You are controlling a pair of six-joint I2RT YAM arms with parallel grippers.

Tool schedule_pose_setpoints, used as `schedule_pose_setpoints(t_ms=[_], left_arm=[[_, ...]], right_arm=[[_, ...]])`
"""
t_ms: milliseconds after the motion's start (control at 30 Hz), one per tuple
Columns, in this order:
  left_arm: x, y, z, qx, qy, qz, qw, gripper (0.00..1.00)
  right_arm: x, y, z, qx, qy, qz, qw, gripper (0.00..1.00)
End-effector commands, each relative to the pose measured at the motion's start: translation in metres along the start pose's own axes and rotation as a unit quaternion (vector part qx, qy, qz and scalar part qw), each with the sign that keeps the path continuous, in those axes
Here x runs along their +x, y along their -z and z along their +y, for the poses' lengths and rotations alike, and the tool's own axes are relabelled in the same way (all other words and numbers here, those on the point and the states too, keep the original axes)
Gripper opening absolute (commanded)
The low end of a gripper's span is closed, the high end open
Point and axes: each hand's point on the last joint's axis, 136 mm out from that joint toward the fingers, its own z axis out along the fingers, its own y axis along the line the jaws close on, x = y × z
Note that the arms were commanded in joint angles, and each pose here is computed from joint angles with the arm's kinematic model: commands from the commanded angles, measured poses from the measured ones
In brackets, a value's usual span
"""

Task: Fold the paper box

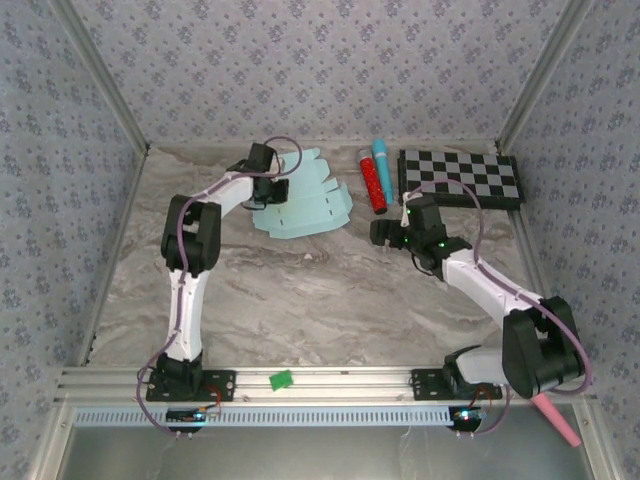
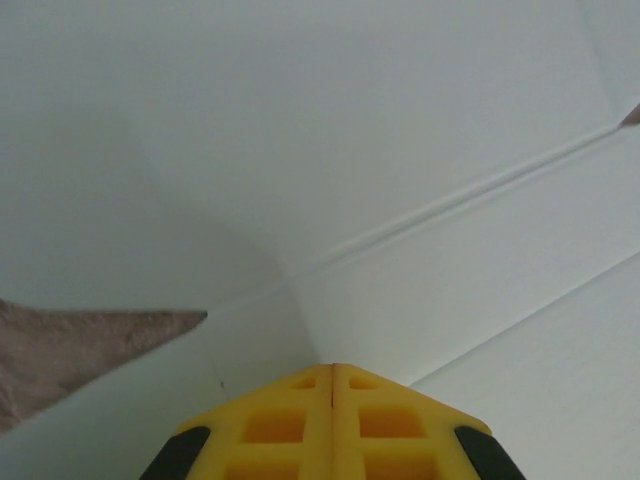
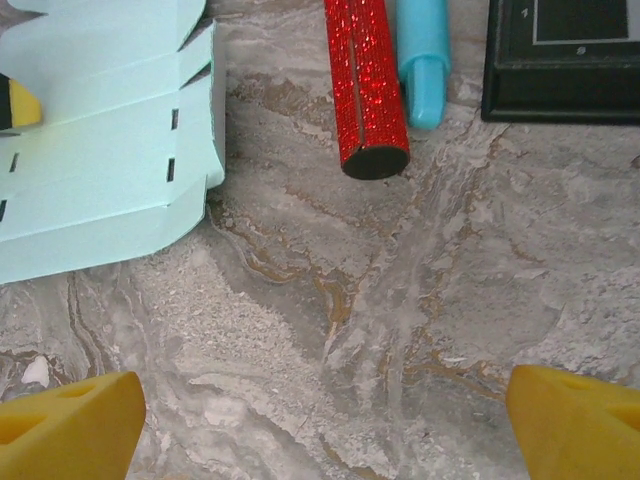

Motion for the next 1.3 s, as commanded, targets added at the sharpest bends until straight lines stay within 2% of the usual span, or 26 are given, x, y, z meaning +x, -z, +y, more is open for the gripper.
schedule_pose_setpoints(t_ms=[0,233,467,600,733,867,1033,1133,1267], left_arm=[[0.016,0.003,-0.005,-0.005,0.01,0.031,0.999,0.0],[0.056,0.017,-0.001,-0.03,0.029,0.064,0.997,0.0],[0.104,0.043,-0.006,-0.042,0.099,0.074,0.991,0.0],[0.119,0.061,-0.023,-0.023,0.129,0.069,0.989,0.0],[0.107,0.084,-0.036,-0.014,0.119,0.045,0.992,0.04],[0.08,0.095,-0.022,-0.04,0.1,0.01,0.994,0.07],[0.046,0.077,0.001,-0.028,0.09,0.002,0.996,0.0],[0.033,0.064,0.014,-0.032,0.087,0.005,0.996,0.0],[0.021,0.043,0.025,-0.028,0.084,0.014,0.996,0.0]], right_arm=[[-0.004,-0.006,0.005,0.009,-0.01,0.013,1.0,0.96],[0.0,-0.024,0.039,-0.03,0.012,0.045,0.998,0.94],[0.009,-0.044,0.075,-0.074,0.025,0.081,0.994,0.86],[0.015,-0.053,0.101,-0.103,0.036,0.102,0.989,0.76],[0.021,-0.062,0.125,-0.13,0.044,0.117,0.984,0.65],[0.022,-0.07,0.15,-0.158,0.039,0.124,0.979,0.54],[0.026,-0.09,0.178,-0.172,0.026,0.135,0.976,0.33],[0.035,-0.103,0.187,-0.175,0.021,0.148,0.973,0.19],[0.047,-0.12,0.187,-0.164,0.011,0.163,0.973,0.09]])
